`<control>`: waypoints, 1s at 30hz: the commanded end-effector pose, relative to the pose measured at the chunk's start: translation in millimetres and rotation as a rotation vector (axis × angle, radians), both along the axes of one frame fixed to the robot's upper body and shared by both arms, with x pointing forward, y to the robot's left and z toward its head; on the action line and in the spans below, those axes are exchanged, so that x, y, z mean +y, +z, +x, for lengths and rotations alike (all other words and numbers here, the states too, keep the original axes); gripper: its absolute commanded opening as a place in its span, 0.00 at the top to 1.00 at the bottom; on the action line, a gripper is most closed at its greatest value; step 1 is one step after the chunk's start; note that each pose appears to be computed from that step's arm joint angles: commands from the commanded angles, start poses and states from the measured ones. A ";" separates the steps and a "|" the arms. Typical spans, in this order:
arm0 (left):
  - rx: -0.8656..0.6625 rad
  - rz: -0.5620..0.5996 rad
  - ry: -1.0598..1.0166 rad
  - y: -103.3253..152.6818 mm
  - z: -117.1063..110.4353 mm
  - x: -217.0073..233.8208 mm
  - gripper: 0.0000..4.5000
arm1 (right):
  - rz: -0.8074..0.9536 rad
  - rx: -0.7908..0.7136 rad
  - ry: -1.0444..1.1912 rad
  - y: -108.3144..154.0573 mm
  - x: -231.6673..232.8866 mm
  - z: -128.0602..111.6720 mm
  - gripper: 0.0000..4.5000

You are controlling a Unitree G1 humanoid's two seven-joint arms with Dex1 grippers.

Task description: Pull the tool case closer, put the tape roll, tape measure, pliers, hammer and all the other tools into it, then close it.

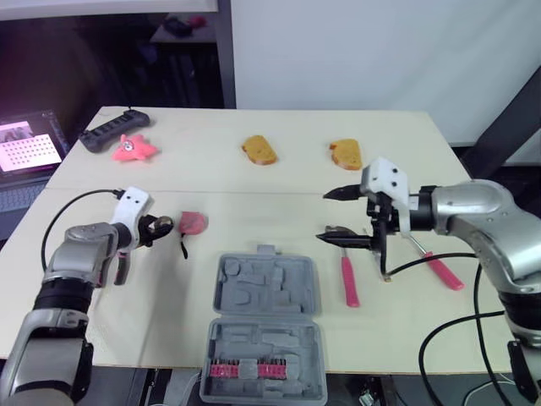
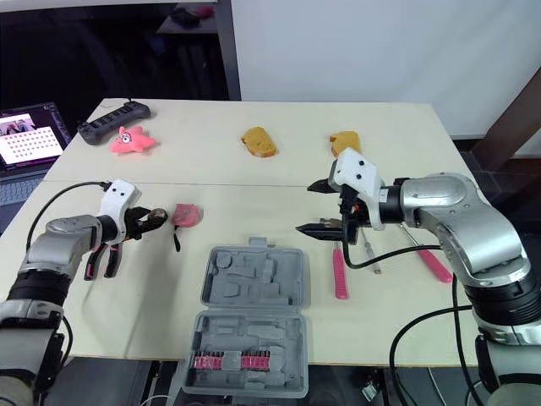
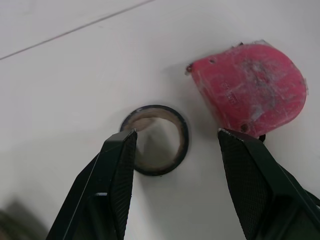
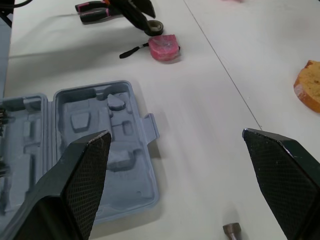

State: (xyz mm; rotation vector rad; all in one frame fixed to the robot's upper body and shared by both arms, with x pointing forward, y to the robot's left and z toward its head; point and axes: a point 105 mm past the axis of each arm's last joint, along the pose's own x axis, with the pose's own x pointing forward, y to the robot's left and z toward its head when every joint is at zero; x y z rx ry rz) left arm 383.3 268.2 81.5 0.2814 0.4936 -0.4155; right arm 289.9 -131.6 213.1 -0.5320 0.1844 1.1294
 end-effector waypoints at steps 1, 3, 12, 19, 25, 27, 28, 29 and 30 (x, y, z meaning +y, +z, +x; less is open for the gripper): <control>-0.034 0.043 -0.002 4.2 8.8 0.9 0.39 | 0.016 -0.063 -0.018 16.8 -3.4 -5.4 0.00; -0.030 0.041 -0.007 -0.3 11.7 -2.7 0.39 | 0.016 -0.068 -0.026 17.4 -4.0 -5.7 0.00; -0.003 0.061 0.008 -12.2 20.3 -5.1 0.45 | -0.009 -0.097 -0.039 19.6 -5.9 -8.3 0.00; -0.037 0.043 0.030 7.9 22.5 6.6 0.99 | -0.011 -0.105 -0.033 22.0 -4.8 -8.0 0.00; -0.097 0.051 -0.061 59.2 9.0 3.3 0.99 | -0.003 -0.089 -0.007 22.8 -1.2 -11.4 0.00; -0.098 0.012 -0.107 73.7 1.9 -8.2 0.99 | -0.002 -0.082 -0.001 22.0 -0.6 -12.3 0.00; -0.095 -0.016 -0.129 80.2 -1.6 -15.3 0.99 | -0.002 -0.079 0.000 21.6 -0.4 -12.4 0.00; -0.085 -0.030 -0.178 86.7 -7.2 -26.7 0.99 | -0.002 -0.076 0.003 20.6 0.1 -12.7 0.00; -0.071 -0.016 -0.285 93.0 -16.2 -49.0 0.99 | -0.001 -0.067 0.009 17.7 1.6 -13.5 0.00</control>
